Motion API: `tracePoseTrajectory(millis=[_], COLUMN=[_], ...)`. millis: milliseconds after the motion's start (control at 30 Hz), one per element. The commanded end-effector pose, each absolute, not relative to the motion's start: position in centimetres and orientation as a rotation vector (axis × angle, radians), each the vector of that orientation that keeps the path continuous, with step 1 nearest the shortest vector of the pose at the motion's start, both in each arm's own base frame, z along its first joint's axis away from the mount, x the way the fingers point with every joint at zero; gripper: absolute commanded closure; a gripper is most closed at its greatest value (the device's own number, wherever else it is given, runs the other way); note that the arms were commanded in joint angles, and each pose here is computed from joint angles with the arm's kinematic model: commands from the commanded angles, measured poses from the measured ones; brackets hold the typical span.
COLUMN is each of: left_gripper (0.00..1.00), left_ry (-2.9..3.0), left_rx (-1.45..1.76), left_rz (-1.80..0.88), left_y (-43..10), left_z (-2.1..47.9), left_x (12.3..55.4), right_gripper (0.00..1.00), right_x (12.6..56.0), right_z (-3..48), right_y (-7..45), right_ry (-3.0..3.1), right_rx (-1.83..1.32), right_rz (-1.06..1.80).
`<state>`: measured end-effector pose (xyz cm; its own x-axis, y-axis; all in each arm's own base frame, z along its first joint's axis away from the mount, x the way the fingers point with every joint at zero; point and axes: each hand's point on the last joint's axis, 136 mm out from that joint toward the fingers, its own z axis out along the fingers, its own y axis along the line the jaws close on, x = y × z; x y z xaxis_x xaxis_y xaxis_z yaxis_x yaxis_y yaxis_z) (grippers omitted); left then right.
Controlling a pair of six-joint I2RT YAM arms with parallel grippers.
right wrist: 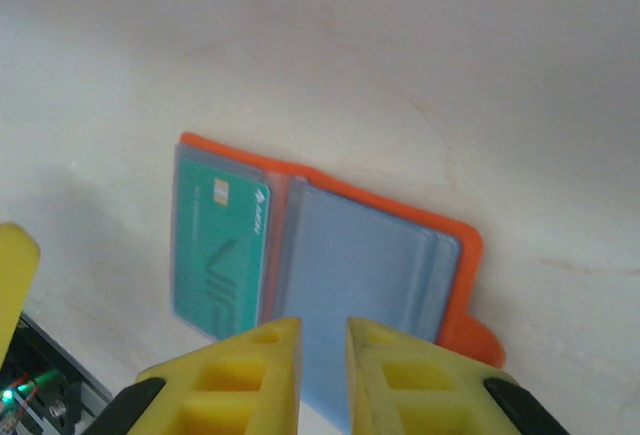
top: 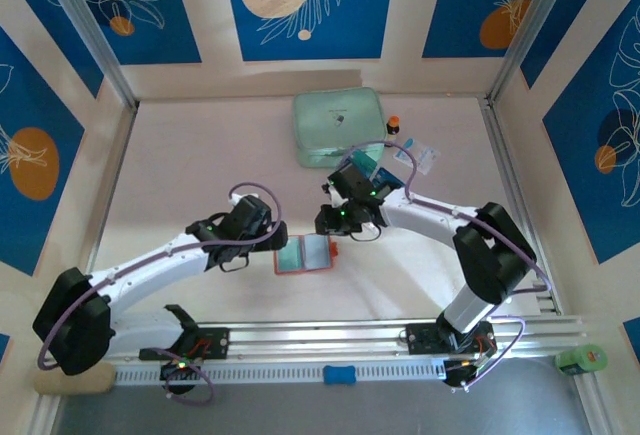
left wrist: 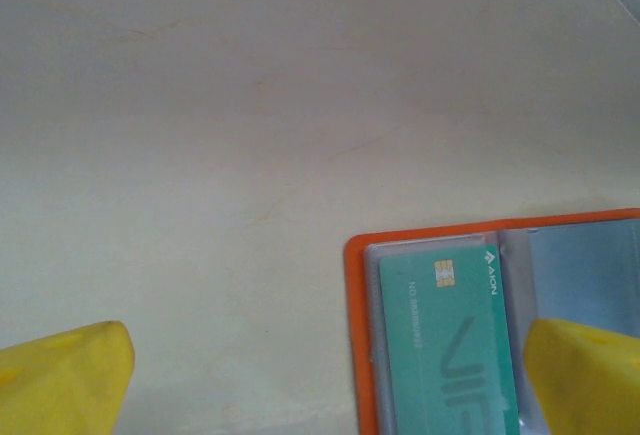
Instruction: Put the credit cards into the card holder
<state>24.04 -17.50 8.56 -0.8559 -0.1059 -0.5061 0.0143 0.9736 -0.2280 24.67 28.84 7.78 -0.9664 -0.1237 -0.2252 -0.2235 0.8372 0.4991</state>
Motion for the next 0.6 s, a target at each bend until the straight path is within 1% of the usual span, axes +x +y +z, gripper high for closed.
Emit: tracePoseTrajectory(millis=[0,267,567], left_gripper=[0.0,0.0,0.0], left_ry=[2.592,2.608,2.599], left_rx=[-0.075,-0.066,-0.061], left_rz=[-0.337,-0.321,-0.379], left_y=[-18.2,-18.5,-19.6], left_z=[7.7,6.4,5.8], left_x=[24.0,24.2,24.7], right_gripper=[0.83,0.94,0.99], right_x=[23.4,21.2,20.2], right_z=[8.1,6.7,3.3], right_y=[28.7,29.4,28.6], right_ry=[2.827,2.858,2.922], right_rx=[-0.272,-0.273,-0.235], right_rz=[0.841,0.856,0.791])
